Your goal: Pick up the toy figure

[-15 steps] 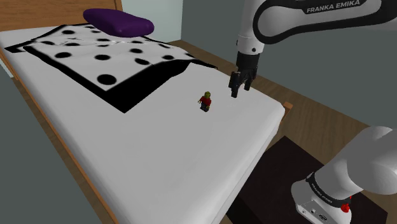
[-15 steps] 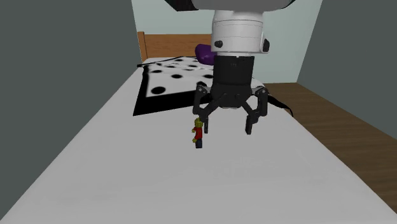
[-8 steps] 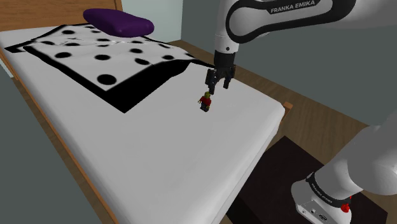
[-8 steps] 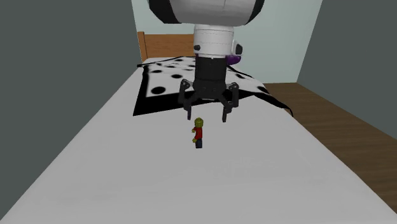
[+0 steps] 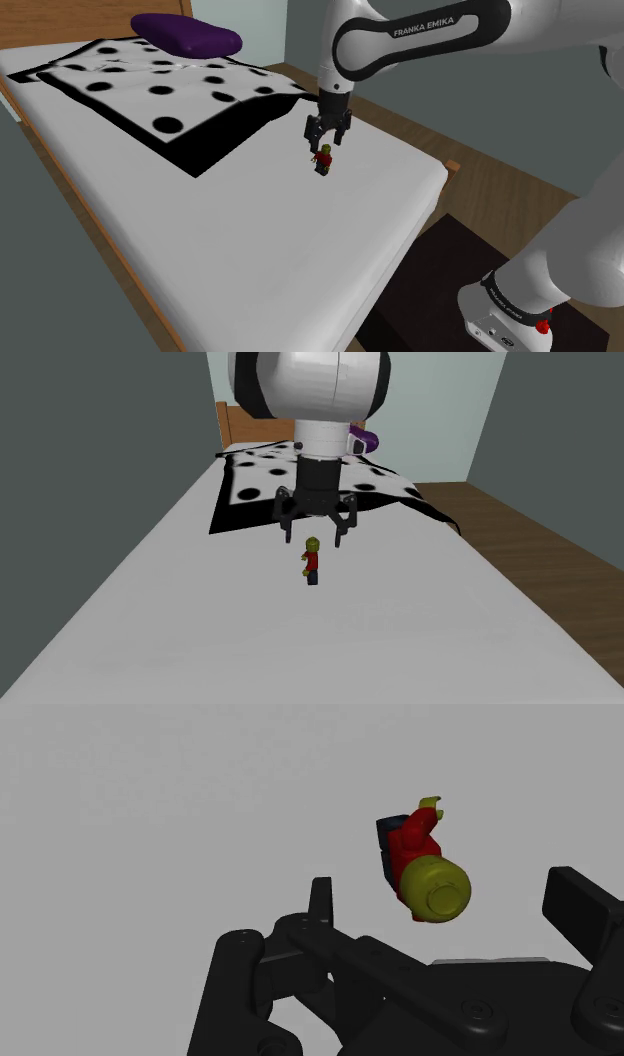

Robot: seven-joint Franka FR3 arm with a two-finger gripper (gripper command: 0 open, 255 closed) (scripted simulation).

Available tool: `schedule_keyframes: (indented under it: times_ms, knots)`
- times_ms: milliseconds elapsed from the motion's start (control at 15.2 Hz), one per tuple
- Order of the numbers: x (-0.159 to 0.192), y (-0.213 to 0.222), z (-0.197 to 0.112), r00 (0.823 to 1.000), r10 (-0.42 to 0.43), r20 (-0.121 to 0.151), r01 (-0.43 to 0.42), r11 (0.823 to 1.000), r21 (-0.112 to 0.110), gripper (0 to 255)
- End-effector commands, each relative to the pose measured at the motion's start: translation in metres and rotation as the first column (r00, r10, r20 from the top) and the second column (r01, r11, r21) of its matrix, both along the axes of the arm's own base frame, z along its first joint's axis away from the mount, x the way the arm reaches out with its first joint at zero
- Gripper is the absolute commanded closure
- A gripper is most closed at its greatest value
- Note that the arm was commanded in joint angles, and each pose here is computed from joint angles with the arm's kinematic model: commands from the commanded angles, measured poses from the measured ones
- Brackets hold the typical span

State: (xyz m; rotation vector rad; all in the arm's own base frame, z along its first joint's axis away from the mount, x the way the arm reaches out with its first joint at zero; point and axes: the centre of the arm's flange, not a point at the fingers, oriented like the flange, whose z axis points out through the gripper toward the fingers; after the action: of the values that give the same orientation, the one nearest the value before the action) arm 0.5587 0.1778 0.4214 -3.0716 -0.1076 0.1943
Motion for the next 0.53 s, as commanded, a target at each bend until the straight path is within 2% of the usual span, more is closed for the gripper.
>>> schedule_keyframes:
  times_ms: [0,198,264,462]
  knots:
    - [-0.0004,0.0011,-0.0109,1.0,0.0,0.0,0.0,1.0,0.0,0]
    - [-0.0004,0.0011,-0.0192,1.0,0.0,0.0,0.0,1.0,0.0,0]
    - [-0.0003,0.0009,-0.0186,1.0,0.0,0.0,0.0,1.0,0.0,255]
    - [0.0001,0.0009,-0.0186,1.0,0.0,0.0,0.0,1.0,0.0,255]
